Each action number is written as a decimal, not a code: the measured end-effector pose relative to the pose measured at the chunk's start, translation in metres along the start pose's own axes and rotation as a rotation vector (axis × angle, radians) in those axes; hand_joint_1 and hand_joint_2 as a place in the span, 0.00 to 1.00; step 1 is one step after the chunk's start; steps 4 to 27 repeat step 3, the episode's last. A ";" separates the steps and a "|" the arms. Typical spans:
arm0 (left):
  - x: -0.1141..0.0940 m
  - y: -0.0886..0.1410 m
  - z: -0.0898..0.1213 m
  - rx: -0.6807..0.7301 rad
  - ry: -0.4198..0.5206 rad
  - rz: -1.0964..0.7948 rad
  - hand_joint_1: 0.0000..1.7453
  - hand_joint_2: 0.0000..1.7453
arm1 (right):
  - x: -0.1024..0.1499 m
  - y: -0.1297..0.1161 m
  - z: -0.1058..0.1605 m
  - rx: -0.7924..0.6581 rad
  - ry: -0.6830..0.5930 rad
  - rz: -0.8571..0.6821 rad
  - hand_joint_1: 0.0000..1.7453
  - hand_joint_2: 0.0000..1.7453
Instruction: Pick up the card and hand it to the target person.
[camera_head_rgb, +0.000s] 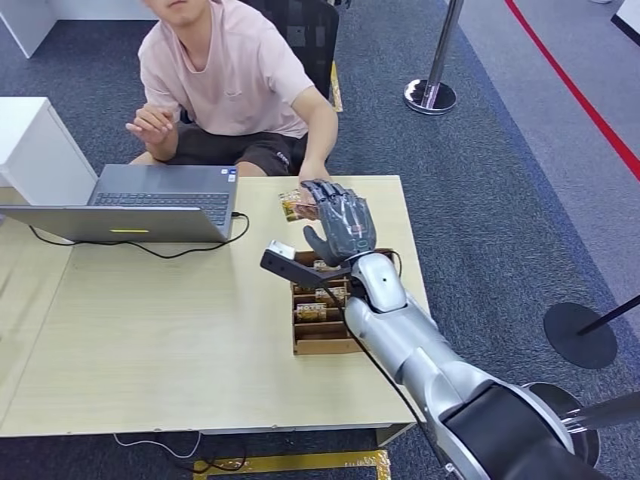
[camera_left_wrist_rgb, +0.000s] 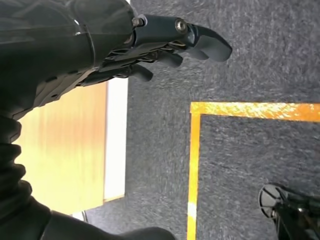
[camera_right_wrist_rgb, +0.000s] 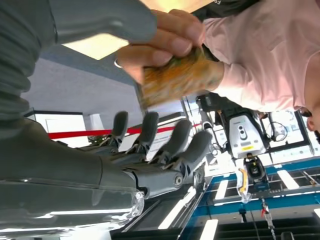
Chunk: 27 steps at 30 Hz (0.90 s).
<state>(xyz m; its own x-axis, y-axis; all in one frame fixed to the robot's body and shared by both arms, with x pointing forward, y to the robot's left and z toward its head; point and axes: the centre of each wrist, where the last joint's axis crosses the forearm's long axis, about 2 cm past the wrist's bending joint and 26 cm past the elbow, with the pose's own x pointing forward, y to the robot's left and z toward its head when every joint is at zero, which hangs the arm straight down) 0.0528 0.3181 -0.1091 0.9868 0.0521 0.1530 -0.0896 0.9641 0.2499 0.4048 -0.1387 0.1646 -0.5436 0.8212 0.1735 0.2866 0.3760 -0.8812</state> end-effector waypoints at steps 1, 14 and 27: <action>0.000 0.000 0.000 0.003 0.001 0.005 0.00 0.00 | 0.000 0.000 0.000 0.004 0.002 0.001 0.00 1.00; 0.000 0.001 0.000 0.006 0.005 0.008 0.00 0.00 | 0.000 0.001 -0.001 0.007 0.006 0.002 0.00 1.00; 0.000 0.001 0.000 0.006 0.005 0.008 0.00 0.00 | 0.000 0.001 -0.001 0.007 0.006 0.002 0.00 1.00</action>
